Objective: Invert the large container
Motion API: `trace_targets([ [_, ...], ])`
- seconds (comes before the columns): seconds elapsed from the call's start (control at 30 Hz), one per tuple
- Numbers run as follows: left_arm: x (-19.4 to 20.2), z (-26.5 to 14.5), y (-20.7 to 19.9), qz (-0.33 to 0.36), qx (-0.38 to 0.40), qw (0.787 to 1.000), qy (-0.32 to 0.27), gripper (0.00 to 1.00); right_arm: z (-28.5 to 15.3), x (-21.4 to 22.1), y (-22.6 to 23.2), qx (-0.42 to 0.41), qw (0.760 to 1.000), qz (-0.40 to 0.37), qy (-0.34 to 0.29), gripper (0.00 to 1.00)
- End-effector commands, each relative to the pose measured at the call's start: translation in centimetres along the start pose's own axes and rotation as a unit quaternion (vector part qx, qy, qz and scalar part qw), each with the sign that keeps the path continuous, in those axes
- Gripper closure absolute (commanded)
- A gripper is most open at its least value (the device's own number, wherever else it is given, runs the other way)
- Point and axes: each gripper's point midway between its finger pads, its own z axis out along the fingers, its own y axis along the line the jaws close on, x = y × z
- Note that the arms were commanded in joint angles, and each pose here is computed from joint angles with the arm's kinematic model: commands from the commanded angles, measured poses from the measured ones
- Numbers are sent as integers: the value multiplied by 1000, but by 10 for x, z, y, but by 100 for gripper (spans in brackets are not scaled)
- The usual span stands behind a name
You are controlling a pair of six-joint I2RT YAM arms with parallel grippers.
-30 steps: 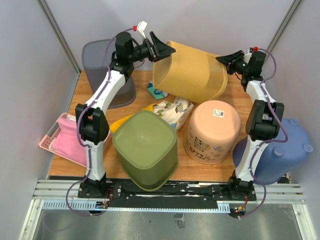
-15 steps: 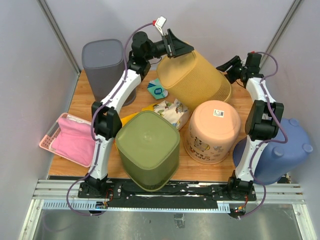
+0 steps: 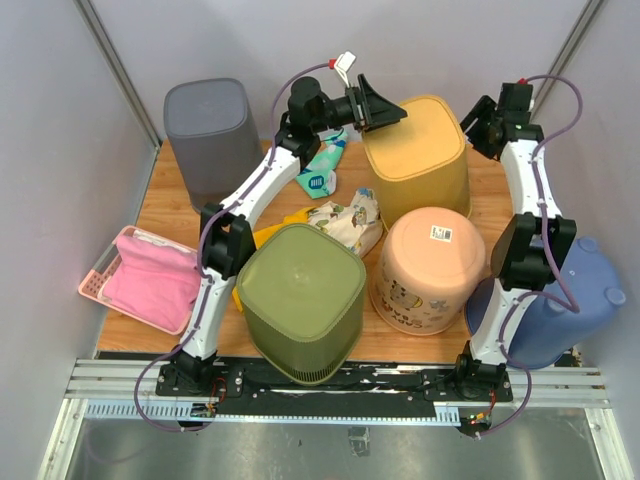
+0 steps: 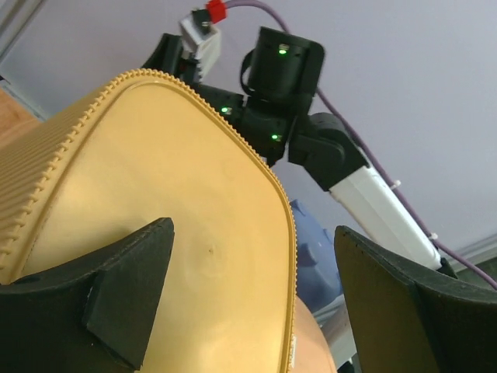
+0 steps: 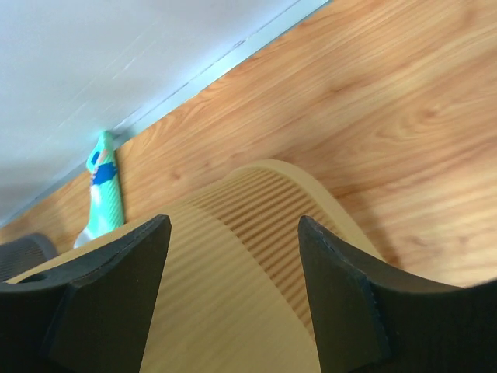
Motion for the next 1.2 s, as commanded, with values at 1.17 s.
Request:
trace_targets([
  [1.17, -59, -20, -99, 111, 62, 989, -81, 1, -160, 8, 73, -116, 940, -319, -47, 27],
])
